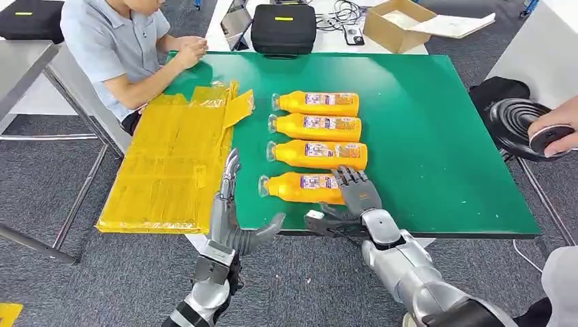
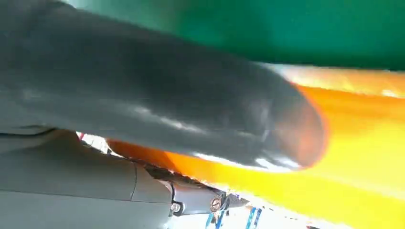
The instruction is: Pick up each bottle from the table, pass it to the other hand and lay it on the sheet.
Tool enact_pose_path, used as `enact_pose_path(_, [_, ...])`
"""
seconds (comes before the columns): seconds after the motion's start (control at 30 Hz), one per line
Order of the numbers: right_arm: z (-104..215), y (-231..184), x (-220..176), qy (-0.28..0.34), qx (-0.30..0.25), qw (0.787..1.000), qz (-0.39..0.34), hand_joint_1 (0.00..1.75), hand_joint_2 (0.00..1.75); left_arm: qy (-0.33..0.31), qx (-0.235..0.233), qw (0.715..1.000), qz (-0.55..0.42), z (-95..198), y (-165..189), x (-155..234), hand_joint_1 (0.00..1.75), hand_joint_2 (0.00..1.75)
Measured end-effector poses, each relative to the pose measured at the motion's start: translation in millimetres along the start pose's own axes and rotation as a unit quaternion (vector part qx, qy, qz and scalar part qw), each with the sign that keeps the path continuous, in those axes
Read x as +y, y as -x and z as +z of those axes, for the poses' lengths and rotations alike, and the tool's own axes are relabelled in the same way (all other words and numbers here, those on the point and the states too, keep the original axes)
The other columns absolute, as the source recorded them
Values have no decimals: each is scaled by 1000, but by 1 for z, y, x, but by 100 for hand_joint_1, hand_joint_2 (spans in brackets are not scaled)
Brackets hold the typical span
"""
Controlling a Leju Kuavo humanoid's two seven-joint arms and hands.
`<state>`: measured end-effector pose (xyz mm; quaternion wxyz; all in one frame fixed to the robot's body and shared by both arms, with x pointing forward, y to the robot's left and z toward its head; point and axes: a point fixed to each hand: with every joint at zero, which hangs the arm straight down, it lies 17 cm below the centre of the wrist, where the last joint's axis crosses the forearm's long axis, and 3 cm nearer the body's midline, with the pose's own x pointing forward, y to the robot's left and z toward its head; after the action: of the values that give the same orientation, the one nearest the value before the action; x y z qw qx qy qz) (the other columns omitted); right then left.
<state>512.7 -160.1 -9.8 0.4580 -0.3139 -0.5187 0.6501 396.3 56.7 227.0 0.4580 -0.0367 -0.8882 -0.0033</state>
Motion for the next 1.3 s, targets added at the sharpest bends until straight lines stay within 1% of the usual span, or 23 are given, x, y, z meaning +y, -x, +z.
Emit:
enact_pose_path(0.2, [1,6,1,-3,6,1000,-30,175,0,3,1,1000,4,0,0,-1,0,175])
enact_pose_path(0.3, [2,9,7,-21,7,999,-38,175,0,4,6,1000,18,0,1,-2,0,175])
enact_pose_path(0.6, [7,25,18,-54,20,998,-24,175,0,12,15,999,46,1,3,-5,0,175])
enact_pose_path(0.63, [7,27,18,-58,23,998,-16,161,0,13,16,999,48,1,3,-6,0,175])
enact_pose_path(0.67, [8,29,19,-61,26,998,-8,101,0,13,16,999,50,1,3,-6,0,175])
enact_pose_path(0.7, [8,32,19,-64,29,997,6,17,0,14,17,998,53,1,3,-7,0,175])
enact_pose_path(0.73, [8,33,20,-67,29,997,19,3,0,14,17,998,53,1,3,-7,0,175])
enact_pose_path(0.87, [12,37,29,-85,37,994,51,3,0,13,18,998,52,2,3,-6,0,175])
enact_pose_path(0.9, [12,37,30,-86,38,994,56,0,0,13,18,998,52,2,3,-6,0,175])
enact_pose_path(0.93, [12,37,31,-88,37,994,59,0,0,13,18,998,52,2,3,-6,0,175])
enact_pose_path(1.3, [14,38,37,-103,47,991,77,0,0,8,20,999,45,4,5,-3,0,175])
